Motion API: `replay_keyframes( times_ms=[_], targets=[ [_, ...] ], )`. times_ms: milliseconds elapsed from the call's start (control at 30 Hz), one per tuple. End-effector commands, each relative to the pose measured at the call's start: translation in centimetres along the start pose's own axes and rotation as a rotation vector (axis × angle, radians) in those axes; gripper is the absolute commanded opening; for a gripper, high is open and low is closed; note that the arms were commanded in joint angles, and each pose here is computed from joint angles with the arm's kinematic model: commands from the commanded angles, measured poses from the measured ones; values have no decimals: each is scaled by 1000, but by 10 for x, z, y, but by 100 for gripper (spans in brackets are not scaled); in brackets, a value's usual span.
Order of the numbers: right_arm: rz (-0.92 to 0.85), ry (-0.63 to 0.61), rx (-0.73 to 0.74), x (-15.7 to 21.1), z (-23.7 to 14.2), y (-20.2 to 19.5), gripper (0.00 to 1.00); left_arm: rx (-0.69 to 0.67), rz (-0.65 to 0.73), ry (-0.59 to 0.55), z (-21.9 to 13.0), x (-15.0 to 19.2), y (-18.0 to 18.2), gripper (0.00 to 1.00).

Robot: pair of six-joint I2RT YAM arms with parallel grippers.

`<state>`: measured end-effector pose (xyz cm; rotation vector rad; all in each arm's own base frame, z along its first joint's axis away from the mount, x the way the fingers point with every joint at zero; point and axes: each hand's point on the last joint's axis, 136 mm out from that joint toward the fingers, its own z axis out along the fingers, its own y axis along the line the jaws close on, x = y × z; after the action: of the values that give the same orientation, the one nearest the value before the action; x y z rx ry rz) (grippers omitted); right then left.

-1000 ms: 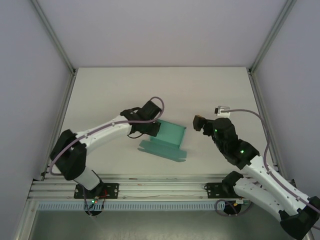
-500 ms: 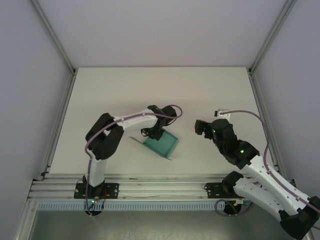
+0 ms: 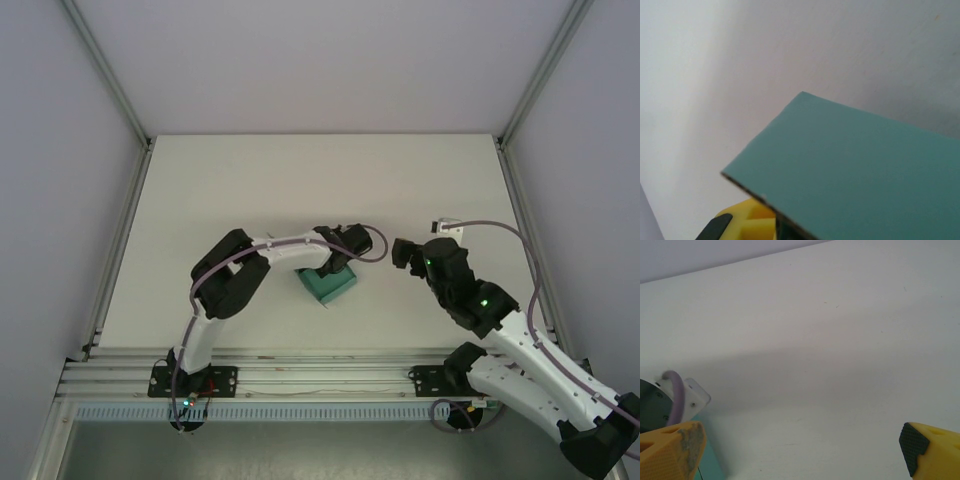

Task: Assemble paper box

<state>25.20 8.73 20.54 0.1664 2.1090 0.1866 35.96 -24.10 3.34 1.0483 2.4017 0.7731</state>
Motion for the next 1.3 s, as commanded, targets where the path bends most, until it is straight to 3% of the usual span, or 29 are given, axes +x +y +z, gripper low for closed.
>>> replay_keyframes(
  times_ms=[0,67,200,333,567,667,733,767,933,1067,1167,1267],
  targets=[
    [19,-17,40,-5,-5,-9,100,22,121,-47,16,-7,-20,0],
    [19,-14,36,-5,-5,-9,100,95,137,-62,8,-10,-26,0],
    [20,-7,16,-4,-6,-5,99,173,180,-85,-13,-19,-24,37],
    [18,6,-8,-2,-6,-1,100,197,209,-104,-34,-25,-13,56],
    [10,23,-80,0,-13,8,100,292,227,-174,-74,-36,-1,79],
    [8,23,-99,-1,-17,10,100,303,211,-193,-87,-39,7,82],
    [6,16,-95,-3,-20,7,100,312,175,-230,-100,-45,15,96],
    [2,12,-91,-4,-22,6,100,315,147,-258,-109,-50,21,100],
    [2,-24,-76,-13,-30,0,100,325,-90,-465,-170,-71,73,100],
    [-9,-48,-103,-22,-34,6,100,281,-338,-552,-203,-65,126,100],
    [-70,-24,-151,-20,-30,19,100,239,-607,-533,-200,-33,164,100],
    [-236,62,-287,-4,-15,52,100,292,-832,-442,-162,21,172,100]
  ],
)
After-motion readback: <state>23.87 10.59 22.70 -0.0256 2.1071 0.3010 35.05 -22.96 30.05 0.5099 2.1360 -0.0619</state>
